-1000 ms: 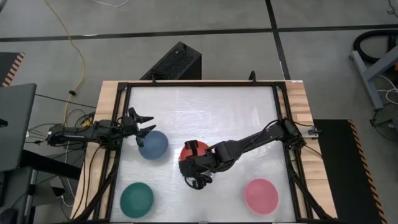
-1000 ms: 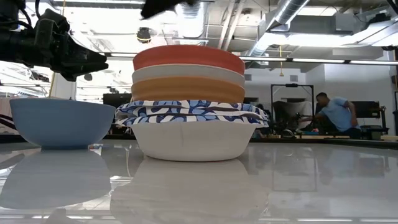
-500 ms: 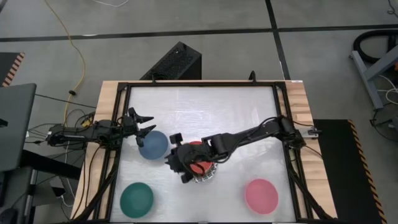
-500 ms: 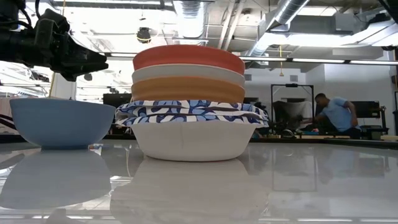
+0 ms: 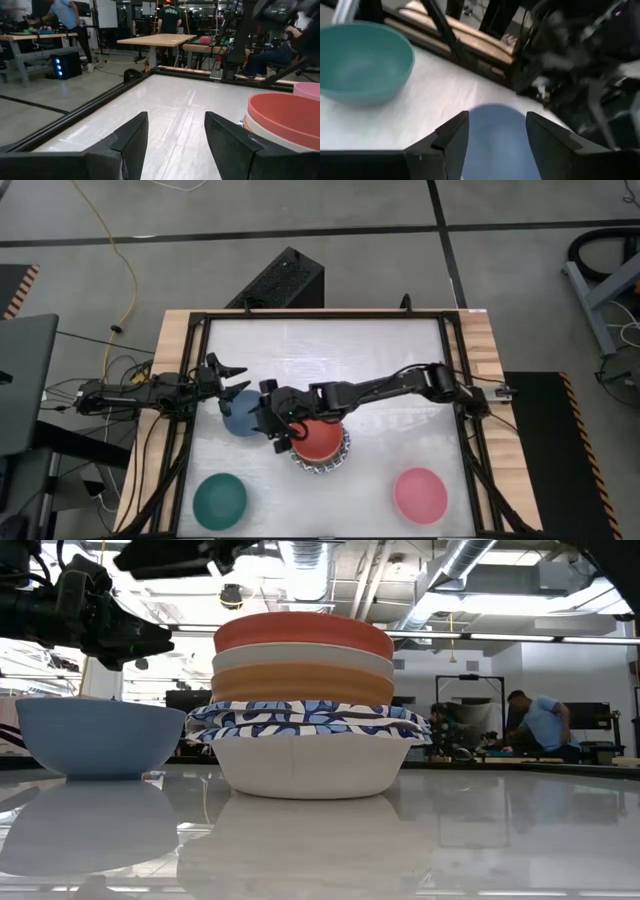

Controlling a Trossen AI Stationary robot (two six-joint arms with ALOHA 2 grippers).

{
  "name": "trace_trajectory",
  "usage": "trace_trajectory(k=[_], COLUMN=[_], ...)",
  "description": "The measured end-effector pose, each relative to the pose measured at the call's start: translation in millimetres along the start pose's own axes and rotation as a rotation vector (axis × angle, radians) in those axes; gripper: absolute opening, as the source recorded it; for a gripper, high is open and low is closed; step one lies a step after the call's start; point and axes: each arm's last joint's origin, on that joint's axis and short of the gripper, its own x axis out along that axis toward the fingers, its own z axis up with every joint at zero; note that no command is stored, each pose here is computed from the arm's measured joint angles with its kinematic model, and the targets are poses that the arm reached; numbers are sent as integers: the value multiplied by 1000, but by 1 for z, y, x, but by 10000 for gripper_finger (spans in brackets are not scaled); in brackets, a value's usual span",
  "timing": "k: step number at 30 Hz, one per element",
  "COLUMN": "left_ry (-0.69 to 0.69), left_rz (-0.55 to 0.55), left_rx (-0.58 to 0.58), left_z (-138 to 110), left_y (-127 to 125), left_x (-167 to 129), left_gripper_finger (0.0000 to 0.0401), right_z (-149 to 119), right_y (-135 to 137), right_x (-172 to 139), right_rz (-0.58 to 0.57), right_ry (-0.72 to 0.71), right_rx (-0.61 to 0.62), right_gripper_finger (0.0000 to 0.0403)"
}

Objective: Nest bowls inside each other by size order
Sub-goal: Stack the blue bowl into the red bowl

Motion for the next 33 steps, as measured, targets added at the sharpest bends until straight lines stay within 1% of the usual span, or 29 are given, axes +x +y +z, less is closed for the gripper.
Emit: trace_trajectory(k=[3, 6, 8, 10, 12, 14, 18, 23, 30, 33], left_ry=[0, 0, 0, 0, 0, 0, 0, 0, 0, 0], left_rz=[0, -1, 0, -1, 0, 0, -1, -2, -2, -2], left_rx=[0, 0, 0, 0, 0, 0, 0, 0, 0, 0], left_z=[0, 0, 0, 0, 0, 0, 0, 0, 0, 0], left_y=[0, 0, 0, 0, 0, 0, 0, 0, 0, 0], left_x=[0, 0, 0, 0, 0, 0, 0, 0, 0, 0], left_gripper_finger=[185, 185, 185, 185, 185, 185, 185, 185, 185, 185], right_z=[-6, -15, -18, -23, -27, -30, -30, -34, -29, -25], right_y=[-2, 1, 3, 5, 6, 8, 8, 8, -5, -11], right_x=[13, 24, 26, 33, 35, 41, 43, 47, 36, 32], right_rz=[32, 69, 93, 90, 99, 100, 95, 40, -169, -221], right_ry=[-59, -74, -57, -69, -48, -69, -88, -63, 11, 24], right_rx=[6, 6, 7, 13, 14, 14, 16, 102, 231, 283], right_gripper_finger=[216, 214, 214, 214, 214, 214, 214, 214, 214, 214])
